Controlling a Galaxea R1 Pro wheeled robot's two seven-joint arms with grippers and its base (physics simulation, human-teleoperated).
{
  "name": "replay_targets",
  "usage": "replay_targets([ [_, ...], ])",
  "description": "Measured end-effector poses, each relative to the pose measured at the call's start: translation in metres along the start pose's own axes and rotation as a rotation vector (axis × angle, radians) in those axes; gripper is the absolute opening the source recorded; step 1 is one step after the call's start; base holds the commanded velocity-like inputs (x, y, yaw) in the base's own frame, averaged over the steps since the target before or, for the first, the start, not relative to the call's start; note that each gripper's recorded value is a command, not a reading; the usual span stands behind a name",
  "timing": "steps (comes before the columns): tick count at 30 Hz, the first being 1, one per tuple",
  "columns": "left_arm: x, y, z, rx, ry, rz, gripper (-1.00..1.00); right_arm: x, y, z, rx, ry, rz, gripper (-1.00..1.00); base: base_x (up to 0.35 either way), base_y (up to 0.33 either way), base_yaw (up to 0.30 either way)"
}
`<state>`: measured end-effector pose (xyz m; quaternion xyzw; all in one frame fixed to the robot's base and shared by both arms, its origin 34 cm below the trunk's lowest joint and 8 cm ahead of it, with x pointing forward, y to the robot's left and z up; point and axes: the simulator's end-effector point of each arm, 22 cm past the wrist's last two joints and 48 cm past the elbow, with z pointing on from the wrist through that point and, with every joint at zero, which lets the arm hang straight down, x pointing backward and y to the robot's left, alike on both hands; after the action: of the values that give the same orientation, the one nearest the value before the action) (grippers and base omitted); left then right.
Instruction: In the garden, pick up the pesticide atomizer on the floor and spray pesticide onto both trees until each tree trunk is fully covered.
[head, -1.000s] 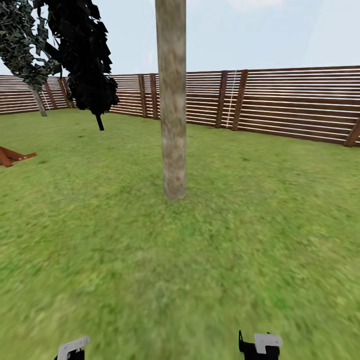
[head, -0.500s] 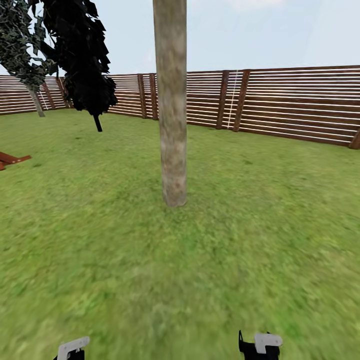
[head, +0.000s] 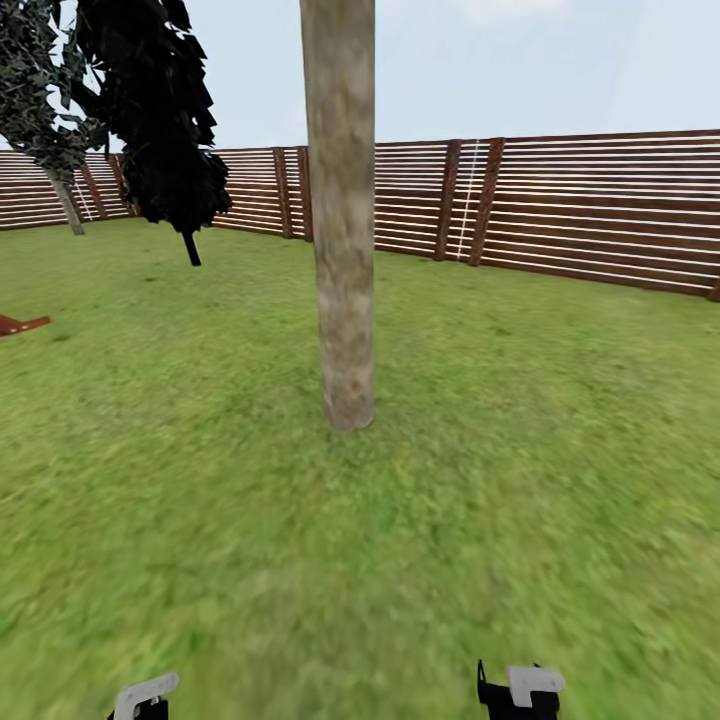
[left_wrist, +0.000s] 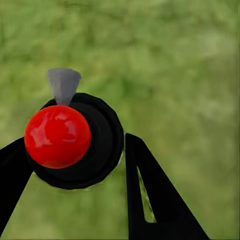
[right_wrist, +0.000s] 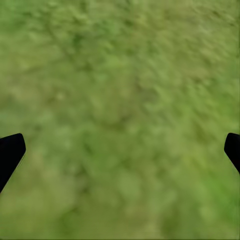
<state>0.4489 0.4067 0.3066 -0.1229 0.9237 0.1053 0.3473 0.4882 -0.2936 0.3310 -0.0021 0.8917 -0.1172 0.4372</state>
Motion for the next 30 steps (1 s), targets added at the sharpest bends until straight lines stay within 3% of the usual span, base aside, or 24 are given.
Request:
replay_targets([
  [30,0.0000,-0.0008,0.0000,0.004,0.000,0.001,-1.00,0.0000,0.0012,-0.0002,-0.002,0.000,0.000,1.00,0.345,0.000,0.000],
])
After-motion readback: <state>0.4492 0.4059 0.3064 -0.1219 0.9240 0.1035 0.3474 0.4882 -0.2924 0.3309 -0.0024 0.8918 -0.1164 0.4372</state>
